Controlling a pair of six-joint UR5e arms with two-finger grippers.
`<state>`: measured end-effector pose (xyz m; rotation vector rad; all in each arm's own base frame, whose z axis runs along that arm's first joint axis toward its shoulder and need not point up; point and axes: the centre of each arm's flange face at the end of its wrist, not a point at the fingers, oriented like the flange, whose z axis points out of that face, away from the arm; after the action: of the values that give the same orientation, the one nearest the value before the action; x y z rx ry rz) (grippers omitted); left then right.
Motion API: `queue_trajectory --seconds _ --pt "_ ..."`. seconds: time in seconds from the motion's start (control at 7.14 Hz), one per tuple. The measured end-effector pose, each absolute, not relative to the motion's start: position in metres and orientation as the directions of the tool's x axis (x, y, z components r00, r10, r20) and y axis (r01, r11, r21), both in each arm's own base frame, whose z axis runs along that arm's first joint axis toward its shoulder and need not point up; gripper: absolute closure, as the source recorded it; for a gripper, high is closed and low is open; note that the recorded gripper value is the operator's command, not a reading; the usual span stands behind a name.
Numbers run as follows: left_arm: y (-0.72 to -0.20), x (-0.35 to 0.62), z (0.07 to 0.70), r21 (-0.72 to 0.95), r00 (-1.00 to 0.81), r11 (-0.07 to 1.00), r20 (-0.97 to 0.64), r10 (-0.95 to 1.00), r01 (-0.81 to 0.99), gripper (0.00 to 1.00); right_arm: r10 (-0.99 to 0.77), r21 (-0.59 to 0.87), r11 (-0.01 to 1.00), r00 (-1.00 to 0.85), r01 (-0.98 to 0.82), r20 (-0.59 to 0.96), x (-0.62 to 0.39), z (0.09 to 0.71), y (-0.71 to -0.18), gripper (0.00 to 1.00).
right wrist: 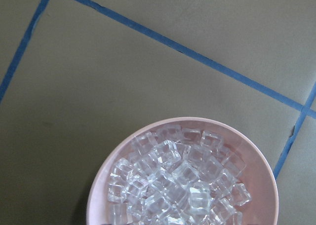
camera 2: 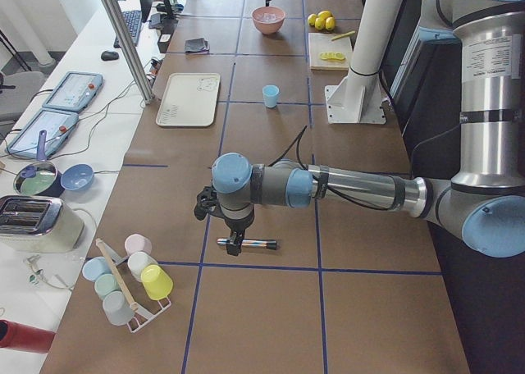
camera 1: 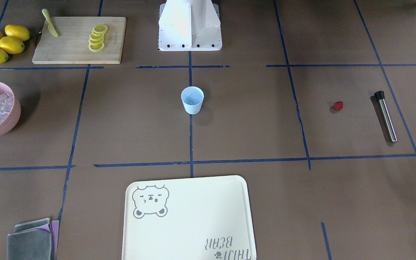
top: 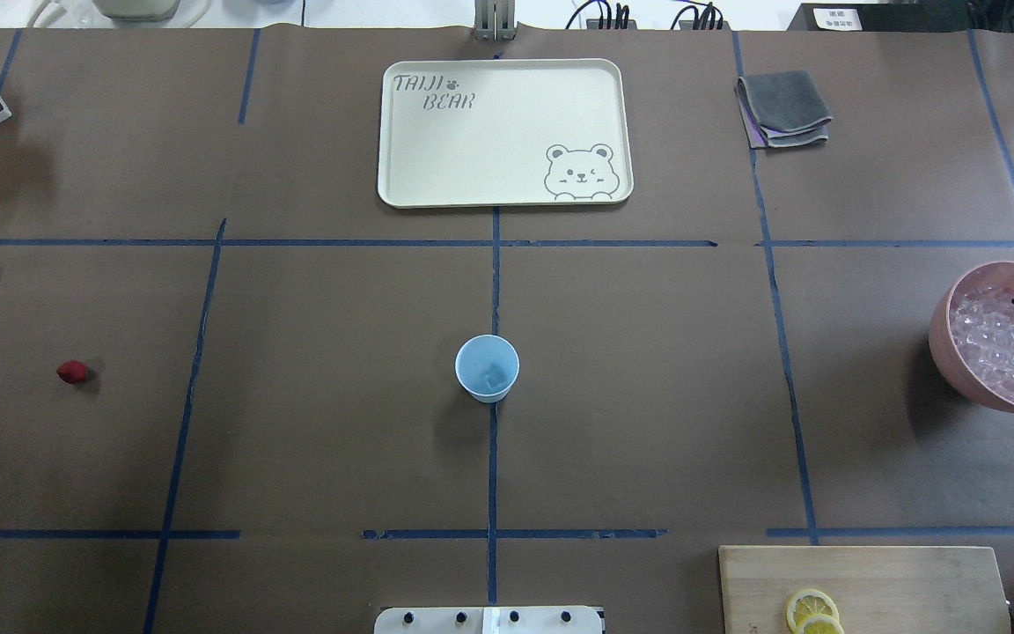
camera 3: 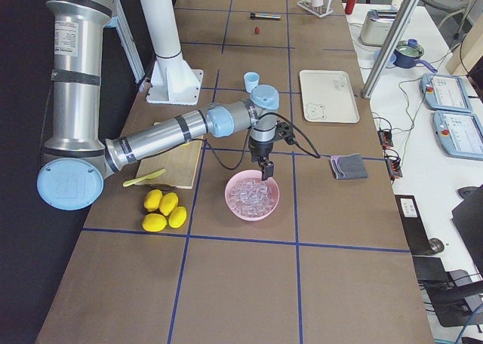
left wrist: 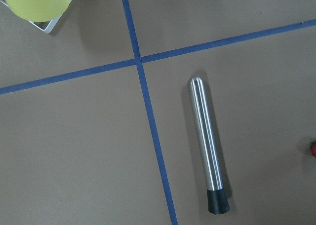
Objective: Mash ice and strawberries in cup
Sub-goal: 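Move the right gripper back over the pink ice bowl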
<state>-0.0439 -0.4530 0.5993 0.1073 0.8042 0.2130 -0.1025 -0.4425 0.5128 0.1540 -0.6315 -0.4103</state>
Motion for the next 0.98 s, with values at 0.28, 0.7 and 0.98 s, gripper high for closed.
queue_trajectory --seconds 0.28,0.7,0.98 --pt "-0.453 -0.044 0.597 0.179 0.674 0.973 -0.702 0.232 -0.148 0.0 -0.428 0.292 0.903 0.724 0.316 0.54 -0.101 0.561 -0.443 0.14" --pt "-0.452 -0.044 0.596 0.181 0.674 0.972 -0.701 0.233 -0.149 0.0 -0.384 0.251 0.923 0.74 0.291 0.552 -0.104 0.595 -0.446 0.22" --pt "-0.452 -0.044 0.596 0.181 0.674 0.972 -0.701 0.233 -0.149 0.0 -0.356 0.228 0.934 0.747 0.274 0.561 -0.106 0.6 -0.446 0.24"
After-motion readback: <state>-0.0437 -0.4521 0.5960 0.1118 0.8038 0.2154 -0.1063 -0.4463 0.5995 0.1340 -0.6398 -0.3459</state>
